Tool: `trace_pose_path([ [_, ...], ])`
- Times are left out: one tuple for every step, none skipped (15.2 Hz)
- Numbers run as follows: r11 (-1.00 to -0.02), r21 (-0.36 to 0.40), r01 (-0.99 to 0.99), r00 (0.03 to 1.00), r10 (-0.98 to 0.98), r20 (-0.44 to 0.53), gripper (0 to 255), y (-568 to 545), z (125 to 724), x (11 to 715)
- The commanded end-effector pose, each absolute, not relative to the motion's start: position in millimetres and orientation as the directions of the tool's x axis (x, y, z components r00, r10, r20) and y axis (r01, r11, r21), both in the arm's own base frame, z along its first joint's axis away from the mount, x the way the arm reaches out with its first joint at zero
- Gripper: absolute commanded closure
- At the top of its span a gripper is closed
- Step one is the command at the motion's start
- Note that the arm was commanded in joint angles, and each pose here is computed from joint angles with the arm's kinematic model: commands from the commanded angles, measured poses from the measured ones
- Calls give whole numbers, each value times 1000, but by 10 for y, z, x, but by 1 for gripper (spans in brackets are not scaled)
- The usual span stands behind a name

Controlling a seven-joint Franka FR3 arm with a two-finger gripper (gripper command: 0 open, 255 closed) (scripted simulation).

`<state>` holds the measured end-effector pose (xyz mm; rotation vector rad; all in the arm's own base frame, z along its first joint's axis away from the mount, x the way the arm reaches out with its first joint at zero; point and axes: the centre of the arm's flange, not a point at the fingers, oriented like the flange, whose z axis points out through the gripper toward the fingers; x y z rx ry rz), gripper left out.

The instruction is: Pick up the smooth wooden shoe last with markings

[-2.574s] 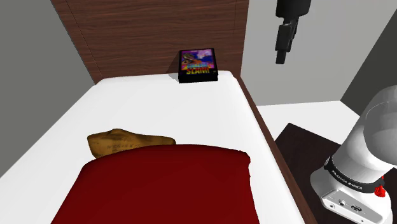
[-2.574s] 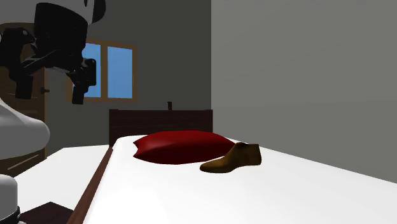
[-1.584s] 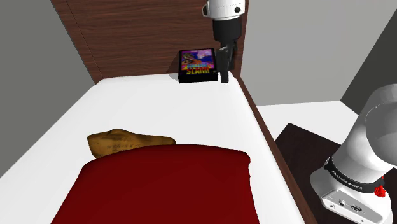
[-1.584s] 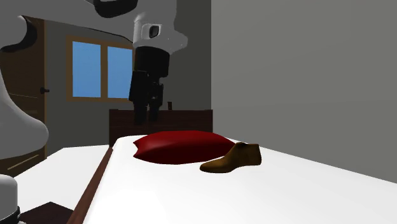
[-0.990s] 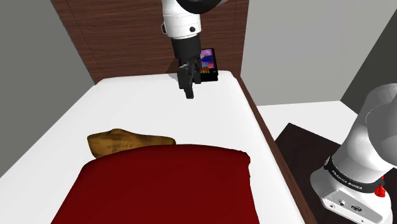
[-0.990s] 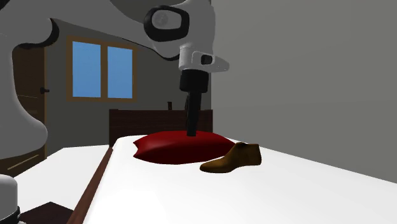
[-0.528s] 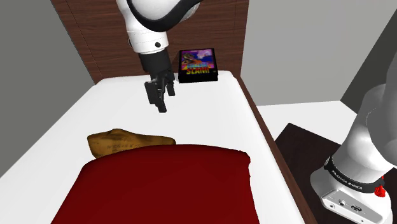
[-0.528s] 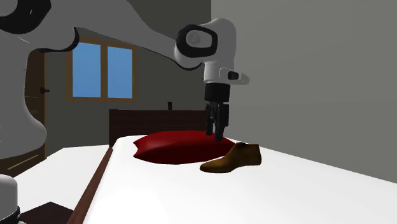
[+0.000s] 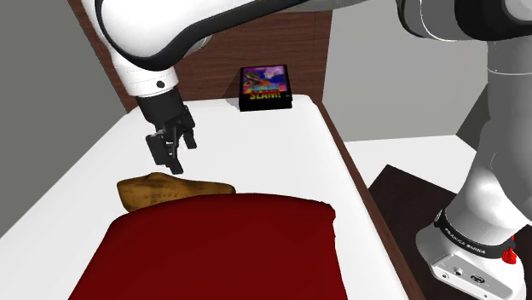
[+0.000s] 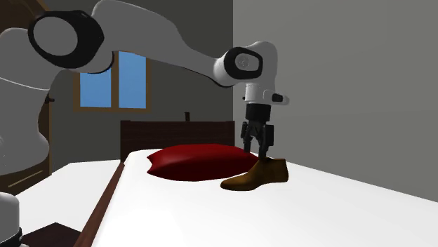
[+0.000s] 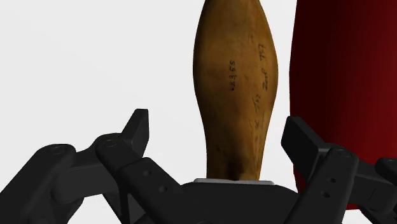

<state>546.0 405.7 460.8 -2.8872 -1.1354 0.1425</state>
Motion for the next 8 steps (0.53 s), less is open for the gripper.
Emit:
trace_pose_path([
  [-713,-73,697,709,701,-71,0,4337,4546,5520],
  [-702,-76,708,699,712,-70,0,4461,4518,5550],
  [-695,-79,715,691,719,-69,0,4552,4498,5571],
  [-695,-79,715,691,719,-69,0,4553,4445,5571],
  [-695,-79,715,691,719,-69,0,4553,4393,5571],
  [-695,-79,715,691,719,-69,0,4552,4339,5570],
  [-695,-79,715,691,719,-69,0,4552,4287,5570],
  [-695,-79,715,691,719,-69,0,4553,4234,5571],
])
